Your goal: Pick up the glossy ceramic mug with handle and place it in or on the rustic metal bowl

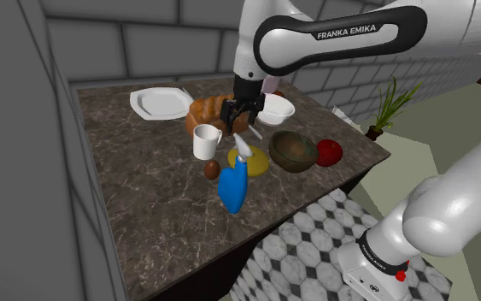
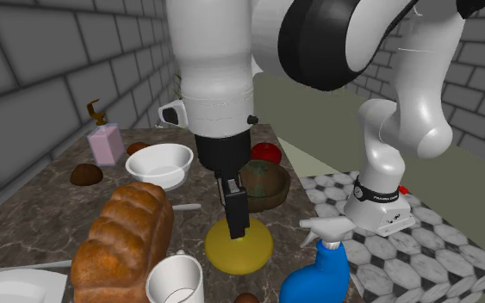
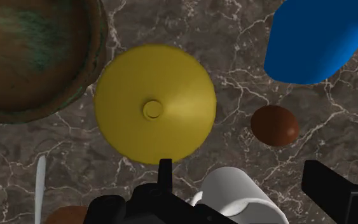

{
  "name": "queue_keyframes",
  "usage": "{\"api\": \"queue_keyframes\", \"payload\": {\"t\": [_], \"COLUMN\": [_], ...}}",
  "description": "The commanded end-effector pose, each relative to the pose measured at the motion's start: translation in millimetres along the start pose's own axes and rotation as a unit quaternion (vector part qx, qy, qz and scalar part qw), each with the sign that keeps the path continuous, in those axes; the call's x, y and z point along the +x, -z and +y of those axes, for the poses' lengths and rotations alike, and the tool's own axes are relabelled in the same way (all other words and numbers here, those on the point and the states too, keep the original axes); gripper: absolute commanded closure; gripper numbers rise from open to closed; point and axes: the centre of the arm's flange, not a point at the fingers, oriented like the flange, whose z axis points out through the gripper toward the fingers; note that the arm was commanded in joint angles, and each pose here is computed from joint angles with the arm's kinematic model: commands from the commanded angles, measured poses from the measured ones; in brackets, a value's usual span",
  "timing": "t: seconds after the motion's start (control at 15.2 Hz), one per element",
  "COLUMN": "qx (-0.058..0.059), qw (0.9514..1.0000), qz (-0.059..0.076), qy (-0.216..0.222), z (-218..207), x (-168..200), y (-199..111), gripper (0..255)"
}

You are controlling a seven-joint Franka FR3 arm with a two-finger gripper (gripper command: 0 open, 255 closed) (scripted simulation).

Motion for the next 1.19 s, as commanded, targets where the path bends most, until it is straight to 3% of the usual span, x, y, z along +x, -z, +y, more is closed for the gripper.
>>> {"api": "queue_keyframes", "payload": {"t": [0.0, 0.66, 1.12], "qx": [-0.003, -0.022, -0.022], "qw": [1.0000, 0.9997, 0.9997], "qz": [0.002, 0.008, 0.008], "qy": [0.000, 0.000, 0.000], "z": [-17, -89, -87], "x": [16, 109, 110], "y": [-11, -62, -99], "gripper": [0, 0, 0]}}
